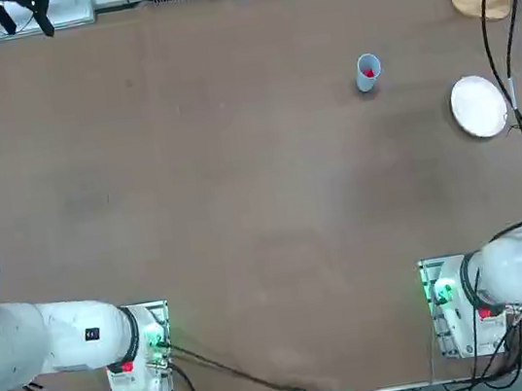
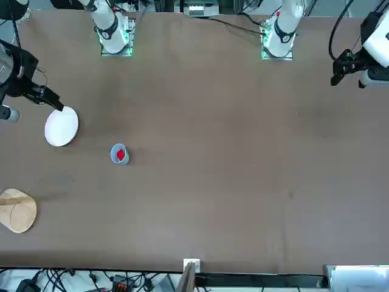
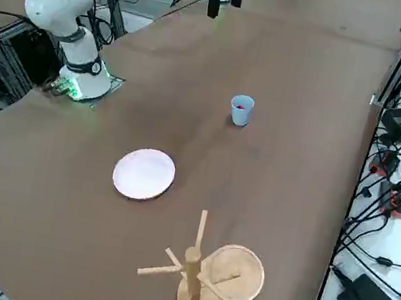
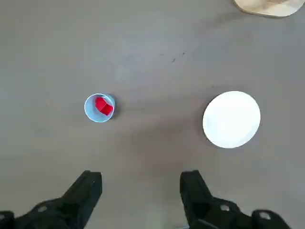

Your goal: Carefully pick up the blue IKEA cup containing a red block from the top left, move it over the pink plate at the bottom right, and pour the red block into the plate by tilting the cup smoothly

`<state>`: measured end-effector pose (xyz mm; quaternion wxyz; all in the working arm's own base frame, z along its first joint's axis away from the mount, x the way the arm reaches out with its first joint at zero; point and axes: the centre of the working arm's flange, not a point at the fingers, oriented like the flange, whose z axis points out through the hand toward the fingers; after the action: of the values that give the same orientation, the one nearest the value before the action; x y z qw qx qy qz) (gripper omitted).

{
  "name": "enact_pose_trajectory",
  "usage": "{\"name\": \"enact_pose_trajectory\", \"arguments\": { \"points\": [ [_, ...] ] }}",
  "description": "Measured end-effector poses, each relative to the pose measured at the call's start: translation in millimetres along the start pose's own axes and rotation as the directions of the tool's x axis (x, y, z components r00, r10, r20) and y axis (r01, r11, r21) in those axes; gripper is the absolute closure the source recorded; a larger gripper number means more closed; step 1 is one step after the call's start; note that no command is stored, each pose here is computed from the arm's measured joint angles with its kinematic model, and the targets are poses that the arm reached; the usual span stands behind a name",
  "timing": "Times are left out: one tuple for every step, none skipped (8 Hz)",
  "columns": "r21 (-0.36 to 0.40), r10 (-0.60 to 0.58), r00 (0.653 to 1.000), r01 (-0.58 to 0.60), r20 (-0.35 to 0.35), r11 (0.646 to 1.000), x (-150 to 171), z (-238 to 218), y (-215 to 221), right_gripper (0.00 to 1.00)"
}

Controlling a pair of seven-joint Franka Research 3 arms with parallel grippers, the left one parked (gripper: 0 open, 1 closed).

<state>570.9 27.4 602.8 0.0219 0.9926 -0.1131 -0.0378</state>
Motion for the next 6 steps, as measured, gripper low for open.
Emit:
{"name": "enact_pose_trajectory", "arguments": {
  "points": [
    [0.000, 0.000, 1.000, 0.000, 0.000, 1.000, 0, 0, 0, 0.00],
    [0.000, 0.001, 1.000, -0.001, -0.001, 1.000, 0, 0, 0, 0.00],
    [0.005, 0.005, 1.000, -0.005, -0.015, 1.000, 2, 0, 1, 0.00],
    [0.010, 0.009, 0.999, -0.008, -0.031, 1.000, 7, 3, 1, 0.00],
    [0.008, 0.007, 1.000, -0.007, -0.025, 1.000, 12, 17, -1, 0.00],
    [0.003, 0.001, 1.000, -0.001, -0.012, 1.000, 18, 34, -7, 0.00]
  ]
}}
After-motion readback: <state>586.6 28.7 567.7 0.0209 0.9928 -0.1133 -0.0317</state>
